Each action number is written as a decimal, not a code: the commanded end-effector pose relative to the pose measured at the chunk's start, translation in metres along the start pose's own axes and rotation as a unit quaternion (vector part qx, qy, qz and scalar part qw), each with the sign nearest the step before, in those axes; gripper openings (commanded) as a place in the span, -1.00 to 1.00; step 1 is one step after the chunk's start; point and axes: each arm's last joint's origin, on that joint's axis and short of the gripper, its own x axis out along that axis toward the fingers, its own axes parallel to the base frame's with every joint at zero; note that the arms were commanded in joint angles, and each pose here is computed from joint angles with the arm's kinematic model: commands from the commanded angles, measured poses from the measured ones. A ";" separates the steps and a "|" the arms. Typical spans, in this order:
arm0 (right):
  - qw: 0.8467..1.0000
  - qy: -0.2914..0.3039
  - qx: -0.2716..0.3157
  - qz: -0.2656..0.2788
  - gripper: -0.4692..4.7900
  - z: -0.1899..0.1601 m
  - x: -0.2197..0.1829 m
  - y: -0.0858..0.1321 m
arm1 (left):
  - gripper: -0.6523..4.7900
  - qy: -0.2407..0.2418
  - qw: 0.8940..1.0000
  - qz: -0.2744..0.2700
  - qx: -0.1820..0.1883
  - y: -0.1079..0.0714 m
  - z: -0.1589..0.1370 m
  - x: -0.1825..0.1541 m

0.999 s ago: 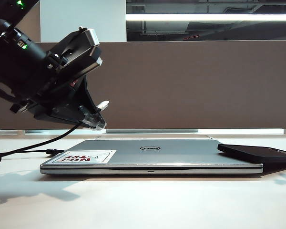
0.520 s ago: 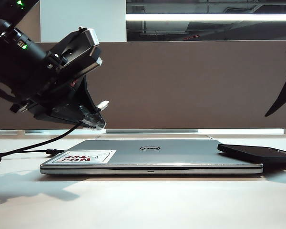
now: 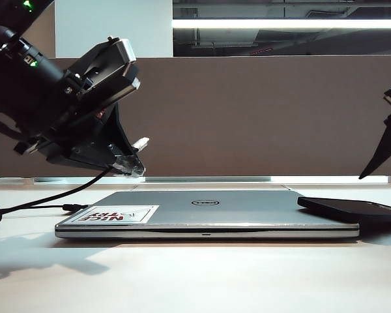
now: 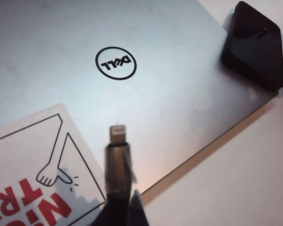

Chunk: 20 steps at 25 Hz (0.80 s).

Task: Pick up the charging cable and the phone, plug the charging cable into the charging port on the phone, and finally place them back on the table.

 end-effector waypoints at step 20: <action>0.998 0.027 0.034 0.035 0.58 0.005 0.033 -0.012 | -0.78 -0.018 1.000 -0.005 0.004 -0.001 0.004 -0.001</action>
